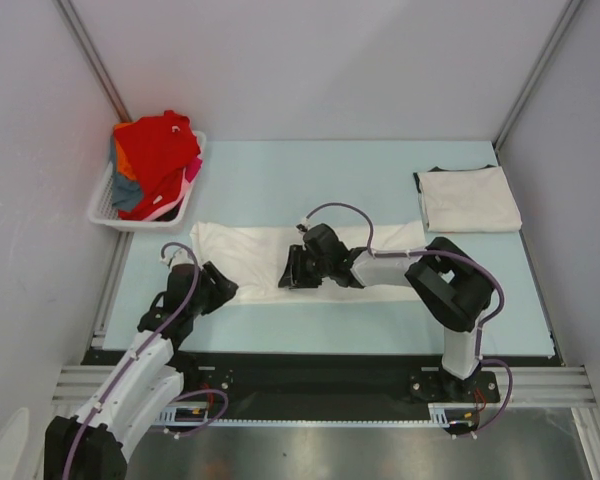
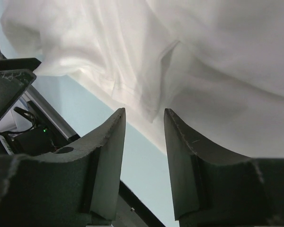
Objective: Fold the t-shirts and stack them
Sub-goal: Fold the tshirt
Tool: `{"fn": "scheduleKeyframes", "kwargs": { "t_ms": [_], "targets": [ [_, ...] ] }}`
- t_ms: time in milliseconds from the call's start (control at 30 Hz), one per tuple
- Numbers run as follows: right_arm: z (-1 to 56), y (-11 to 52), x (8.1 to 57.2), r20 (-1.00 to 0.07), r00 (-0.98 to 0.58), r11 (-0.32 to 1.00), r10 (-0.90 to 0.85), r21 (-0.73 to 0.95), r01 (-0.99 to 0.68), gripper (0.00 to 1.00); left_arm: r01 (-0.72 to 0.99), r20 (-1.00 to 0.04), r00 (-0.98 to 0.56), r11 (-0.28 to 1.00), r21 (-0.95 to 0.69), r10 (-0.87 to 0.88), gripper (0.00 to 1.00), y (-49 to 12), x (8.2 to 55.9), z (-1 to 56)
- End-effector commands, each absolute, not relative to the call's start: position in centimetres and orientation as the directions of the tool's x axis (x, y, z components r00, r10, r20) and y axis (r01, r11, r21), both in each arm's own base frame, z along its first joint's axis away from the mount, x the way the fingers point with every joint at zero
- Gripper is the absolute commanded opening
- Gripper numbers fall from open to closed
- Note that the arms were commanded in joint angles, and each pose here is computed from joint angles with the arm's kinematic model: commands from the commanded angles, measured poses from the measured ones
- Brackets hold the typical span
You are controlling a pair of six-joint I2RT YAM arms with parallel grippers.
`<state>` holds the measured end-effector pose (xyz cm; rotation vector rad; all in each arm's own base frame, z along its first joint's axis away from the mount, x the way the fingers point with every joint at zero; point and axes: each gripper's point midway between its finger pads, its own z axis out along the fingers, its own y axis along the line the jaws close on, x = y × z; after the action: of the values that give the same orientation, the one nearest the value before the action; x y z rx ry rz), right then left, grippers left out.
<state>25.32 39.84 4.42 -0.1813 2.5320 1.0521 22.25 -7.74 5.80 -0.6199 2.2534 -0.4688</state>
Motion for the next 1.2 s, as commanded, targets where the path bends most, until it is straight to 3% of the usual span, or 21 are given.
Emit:
{"fn": "scheduleKeyframes", "kwargs": {
  "t_ms": [0,200,500,633,867,1033,1167],
  "targets": [
    [3.6,39.7,25.5,-0.361,-0.932,0.708,0.031,0.666,-0.235,0.42,-0.218,-0.591,-0.563,0.794,-0.567,-0.577,0.62,-8.7,23.4,7.2],
    [2.6,40.2,24.9,-0.310,-0.951,0.692,0.008,0.688,-0.219,0.34,-0.222,-0.591,-0.572,0.801,-0.557,-0.569,0.61,-8.6,23.3,6.9],
    [4.4,40.7,24.7,-0.244,-0.970,0.618,0.001,0.762,-0.191,0.07,-0.228,-0.548,-0.630,0.806,-0.547,-0.550,0.58,-9.0,22.1,6.1],
    [5.8,40.7,24.9,-0.225,-0.974,0.588,-0.003,0.788,-0.183,0.00,-0.239,-0.537,-0.633,0.800,-0.550,-0.558,0.49,-9.1,21.9,6.1],
    [6.8,40.3,25.5,-0.148,-0.989,0.553,0.005,0.824,-0.121,0.00,-0.283,-0.516,-0.640,0.799,-0.531,-0.569,0.35,-8.7,21.7,6.0],
    [7.1,39.9,25.8,-0.099,-0.995,0.548,-0.008,0.832,-0.087,0.00,-0.298,-0.503,-0.654,0.804,-0.515,-0.565,0.12,-8.7,21.8,6.0],
    [6.9,39.6,26.0,-0.088,-0.996,0.554,-0.012,0.829,-0.080,0.00,-0.302,-0.489,-0.667,0.804,-0.513,-0.562,0.01,-8.9,21.7,5.9]
  ]
}}
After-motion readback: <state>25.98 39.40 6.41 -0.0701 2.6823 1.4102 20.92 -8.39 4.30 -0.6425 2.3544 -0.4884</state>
